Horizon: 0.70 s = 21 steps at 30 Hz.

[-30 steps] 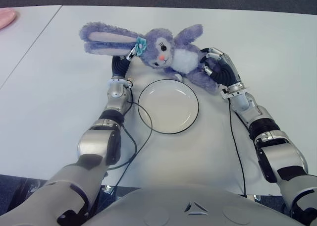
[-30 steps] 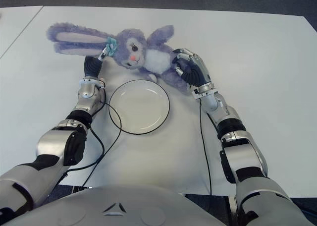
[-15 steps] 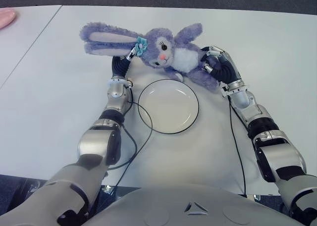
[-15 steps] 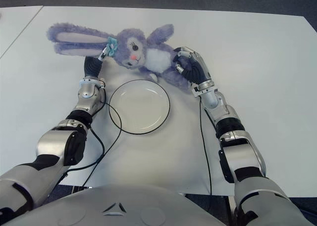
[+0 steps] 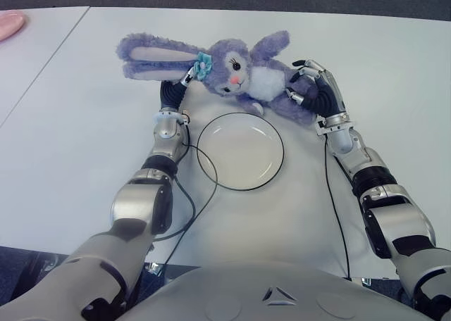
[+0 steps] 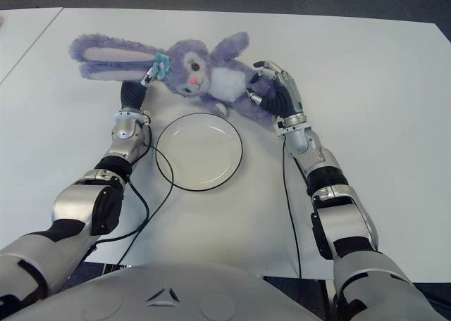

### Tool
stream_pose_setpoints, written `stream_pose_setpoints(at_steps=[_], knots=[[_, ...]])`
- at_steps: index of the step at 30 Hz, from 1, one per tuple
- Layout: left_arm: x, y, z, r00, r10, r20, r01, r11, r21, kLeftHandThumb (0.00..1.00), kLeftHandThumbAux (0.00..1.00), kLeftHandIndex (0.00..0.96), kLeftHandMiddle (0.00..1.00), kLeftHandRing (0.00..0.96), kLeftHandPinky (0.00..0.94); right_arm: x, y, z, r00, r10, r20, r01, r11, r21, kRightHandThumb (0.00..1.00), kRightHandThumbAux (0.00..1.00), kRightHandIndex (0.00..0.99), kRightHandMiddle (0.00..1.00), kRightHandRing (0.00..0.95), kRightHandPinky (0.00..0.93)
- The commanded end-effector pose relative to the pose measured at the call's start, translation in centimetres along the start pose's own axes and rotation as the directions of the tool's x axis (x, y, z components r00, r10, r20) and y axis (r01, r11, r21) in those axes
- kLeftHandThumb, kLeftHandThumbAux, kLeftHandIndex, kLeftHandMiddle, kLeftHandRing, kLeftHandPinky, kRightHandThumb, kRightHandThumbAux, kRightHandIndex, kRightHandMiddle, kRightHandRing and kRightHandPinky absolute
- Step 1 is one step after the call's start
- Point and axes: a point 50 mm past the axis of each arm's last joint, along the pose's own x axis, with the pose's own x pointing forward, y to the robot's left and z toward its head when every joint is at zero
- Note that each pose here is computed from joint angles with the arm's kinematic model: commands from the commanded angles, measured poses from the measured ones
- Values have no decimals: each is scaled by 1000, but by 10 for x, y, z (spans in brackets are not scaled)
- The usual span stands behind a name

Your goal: Put the doll into the plate.

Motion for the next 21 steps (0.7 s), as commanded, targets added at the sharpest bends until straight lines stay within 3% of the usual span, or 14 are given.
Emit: stream_pose_setpoints(at_steps=[1,21], knots=[[-103,13,-116,849,35,-527,-16,999,41,0,503,64,112,112,120,3,2,-1,997,-80,-23,78,994,-74,292,600,57,30,30,32],[-103,13,-115,850,34,-526,-16,999,39,0,518,52,112,115,121,3,4,-2,993,-113,-20,110,986,-129,347,491,11,0,0,0]])
